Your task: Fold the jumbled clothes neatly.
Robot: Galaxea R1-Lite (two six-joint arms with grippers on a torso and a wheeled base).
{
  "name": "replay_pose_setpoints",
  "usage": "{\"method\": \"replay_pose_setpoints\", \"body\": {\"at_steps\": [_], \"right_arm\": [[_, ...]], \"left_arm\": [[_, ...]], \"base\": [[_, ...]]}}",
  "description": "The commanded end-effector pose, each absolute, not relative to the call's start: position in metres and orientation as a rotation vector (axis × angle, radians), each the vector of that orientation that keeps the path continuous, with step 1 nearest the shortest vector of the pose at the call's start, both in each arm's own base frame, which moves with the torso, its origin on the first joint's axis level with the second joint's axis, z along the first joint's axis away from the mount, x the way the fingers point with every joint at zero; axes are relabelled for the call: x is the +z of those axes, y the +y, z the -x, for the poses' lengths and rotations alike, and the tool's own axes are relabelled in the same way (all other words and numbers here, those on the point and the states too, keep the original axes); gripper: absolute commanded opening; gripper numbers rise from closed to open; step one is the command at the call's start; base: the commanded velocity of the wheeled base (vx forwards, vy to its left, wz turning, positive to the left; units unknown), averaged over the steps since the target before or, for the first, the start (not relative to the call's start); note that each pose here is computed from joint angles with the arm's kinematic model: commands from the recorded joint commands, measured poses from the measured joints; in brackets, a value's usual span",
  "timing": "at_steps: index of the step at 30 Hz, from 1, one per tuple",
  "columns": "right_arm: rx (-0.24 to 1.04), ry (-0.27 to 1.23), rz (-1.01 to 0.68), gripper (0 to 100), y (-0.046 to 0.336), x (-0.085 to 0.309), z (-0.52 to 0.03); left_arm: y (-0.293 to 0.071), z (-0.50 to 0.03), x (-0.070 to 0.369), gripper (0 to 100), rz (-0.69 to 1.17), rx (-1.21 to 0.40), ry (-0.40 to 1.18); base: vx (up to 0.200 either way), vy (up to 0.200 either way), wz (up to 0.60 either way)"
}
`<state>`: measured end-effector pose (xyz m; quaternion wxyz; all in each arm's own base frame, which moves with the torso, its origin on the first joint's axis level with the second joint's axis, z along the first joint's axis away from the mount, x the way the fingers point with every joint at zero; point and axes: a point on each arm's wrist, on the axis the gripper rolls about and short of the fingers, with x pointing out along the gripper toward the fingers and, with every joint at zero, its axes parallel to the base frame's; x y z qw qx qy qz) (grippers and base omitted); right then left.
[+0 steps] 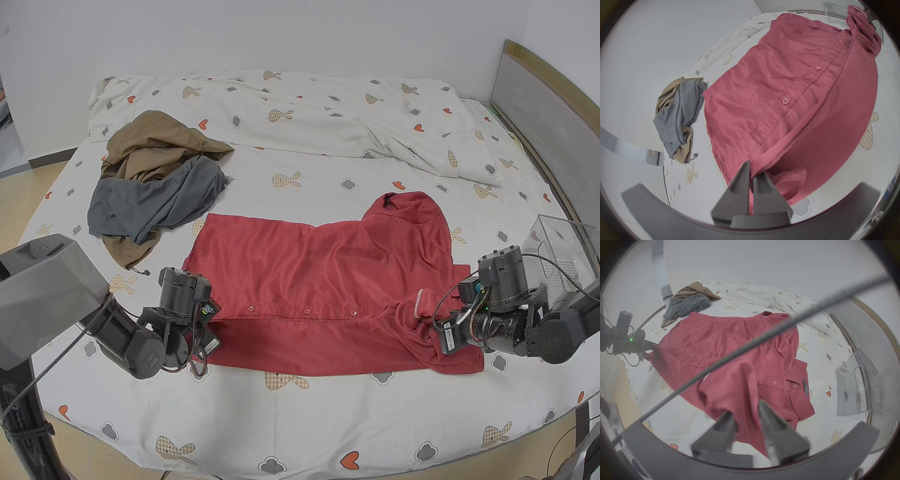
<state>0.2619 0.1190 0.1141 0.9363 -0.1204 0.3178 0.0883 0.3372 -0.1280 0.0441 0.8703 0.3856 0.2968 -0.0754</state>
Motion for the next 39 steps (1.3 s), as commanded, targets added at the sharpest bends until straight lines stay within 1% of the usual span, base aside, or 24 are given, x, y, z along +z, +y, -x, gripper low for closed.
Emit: {"method": "replay_pose_setpoints", "body": {"at_steps": [1, 5, 10, 12, 14, 16, 20, 23, 27, 29, 31, 35, 36, 39], "right_arm": [[0.161, 0.682, 0.248, 100, 0.123, 0.1, -0.284], [0.126, 0.669, 0.231, 100, 0.116, 0.103, -0.296], [0.111, 0.636, 0.211, 100, 0.11, 0.113, -0.298], [0.112, 0.611, 0.203, 100, 0.107, 0.123, -0.29], [0.113, 0.609, 0.199, 100, 0.105, 0.125, -0.284], [0.115, 0.6, 0.196, 100, 0.104, 0.128, -0.281], [0.124, 0.553, 0.18, 100, 0.096, 0.145, -0.258], [0.171, 0.508, 0.149, 100, 0.087, 0.159, -0.235], [0.24, 0.469, 0.103, 100, 0.078, 0.171, -0.216], [0.249, 0.475, 0.102, 100, 0.077, 0.17, -0.214], [0.255, 0.497, 0.106, 100, 0.077, 0.164, -0.214], [0.259, 0.528, 0.107, 100, 0.078, 0.156, -0.217], [0.269, 0.59, 0.105, 100, 0.082, 0.142, -0.228], [0.275, 0.681, 0.057, 100, 0.08, 0.121, -0.249]], "left_arm": [[-0.13, -0.346, 0.033, 100, -0.805, -0.153, 0.631], [-0.124, -0.346, 0.042, 100, -0.79, -0.135, 0.615], [-0.115, -0.347, 0.057, 100, -0.768, -0.101, 0.588], [-0.109, -0.348, 0.068, 100, -0.755, -0.078, 0.56], [-0.103, -0.35, 0.071, 100, -0.747, -0.059, 0.559], [-0.098, -0.351, 0.071, 100, -0.744, -0.047, 0.564], [-0.077, -0.354, 0.065, 100, -0.729, 0.005, 0.606], [-0.06, -0.353, 0.067, 100, -0.69, 0.054, 0.62], [-0.054, -0.341, 0.076, 100, -0.661, 0.067, 0.597], [-0.057, -0.337, 0.075, 100, -0.661, 0.049, 0.596], [-0.067, -0.333, 0.072, 100, -0.651, -0.006, 0.573], [-0.078, -0.334, 0.065, 100, -0.64, -0.035, 0.547], [-0.085, -0.334, 0.06, 100, -0.638, -0.048, 0.534], [-0.093, -0.331, 0.055, 100, -0.639, -0.071, 0.527]], "base": [[0.0, 0.0, 0.0], [0.0, 0.0, 0.0], [0.0, 0.0, 0.0], [0.0, 0.0, 0.0], [0.0, 0.0, 0.0], [0.0, 0.0, 0.0], [0.0, 0.0, 0.0], [0.0, 0.0, 0.0], [0.0, 0.0, 0.0], [0.0, 0.0, 0.0], [0.0, 0.0, 0.0], [0.0, 0.0, 0.0], [0.0, 0.0, 0.0], [0.0, 0.0, 0.0]]}}
